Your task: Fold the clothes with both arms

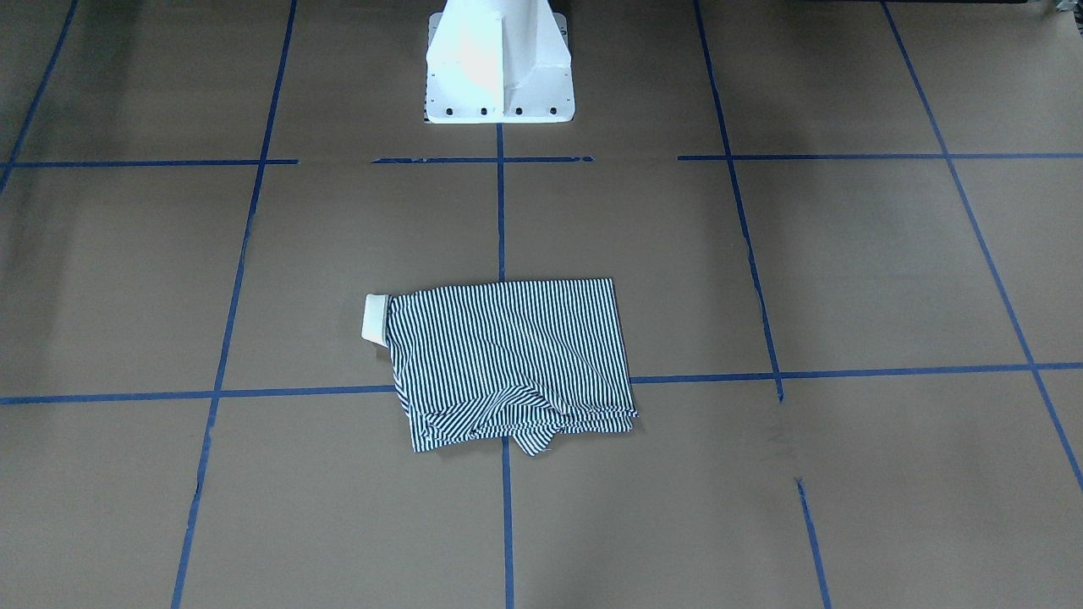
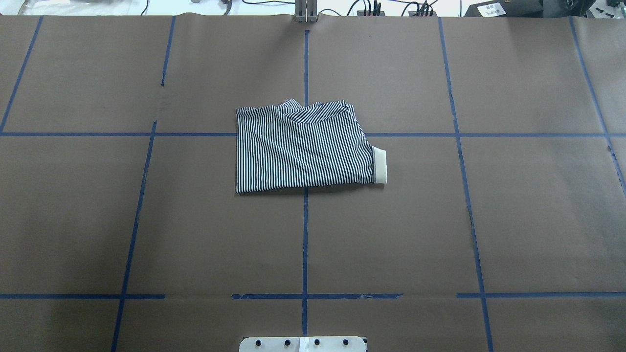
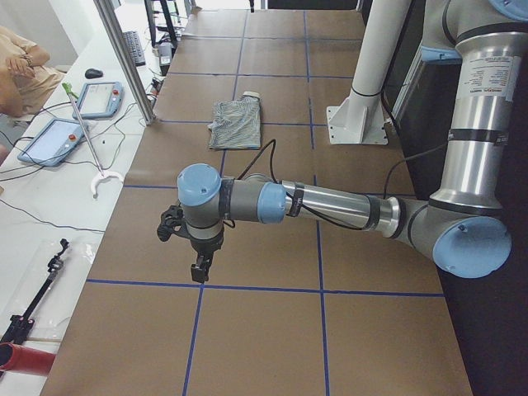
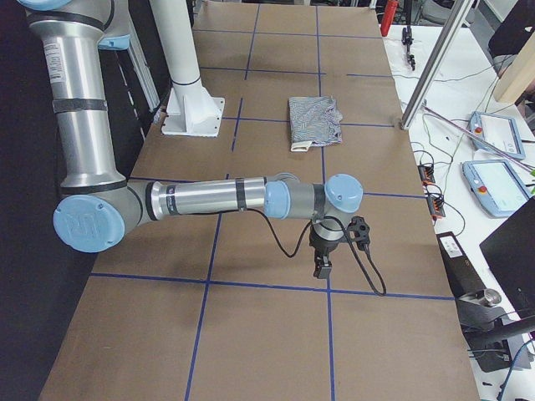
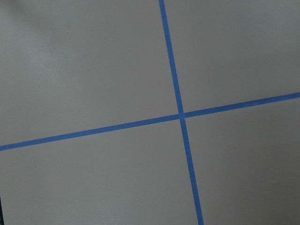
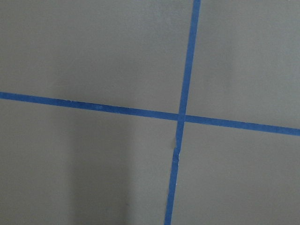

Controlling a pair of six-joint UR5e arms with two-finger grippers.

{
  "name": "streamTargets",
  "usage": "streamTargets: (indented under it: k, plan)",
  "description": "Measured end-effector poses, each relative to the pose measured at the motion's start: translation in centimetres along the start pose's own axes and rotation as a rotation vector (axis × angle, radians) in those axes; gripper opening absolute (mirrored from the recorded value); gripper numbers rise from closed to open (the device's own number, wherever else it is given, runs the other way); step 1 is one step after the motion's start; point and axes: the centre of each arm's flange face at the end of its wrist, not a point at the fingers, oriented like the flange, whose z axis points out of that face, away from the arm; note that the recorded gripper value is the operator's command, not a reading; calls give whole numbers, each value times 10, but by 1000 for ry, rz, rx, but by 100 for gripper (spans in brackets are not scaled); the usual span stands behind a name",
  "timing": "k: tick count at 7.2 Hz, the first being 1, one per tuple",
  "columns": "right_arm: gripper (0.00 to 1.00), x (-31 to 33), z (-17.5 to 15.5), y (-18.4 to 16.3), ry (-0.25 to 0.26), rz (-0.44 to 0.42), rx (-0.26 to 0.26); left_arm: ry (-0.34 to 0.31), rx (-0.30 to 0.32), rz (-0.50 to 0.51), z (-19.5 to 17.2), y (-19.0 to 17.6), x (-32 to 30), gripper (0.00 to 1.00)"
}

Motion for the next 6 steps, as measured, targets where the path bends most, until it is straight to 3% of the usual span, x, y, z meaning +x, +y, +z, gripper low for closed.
streamTargets:
  k: [2,6]
  plan:
    - [100,1,4,-1,-31,-19,21,2,6,8,2,-1,0,100]
    - [100,-5,-3,-4,-30,-61,62,7,-9,16,12,-2,4,100]
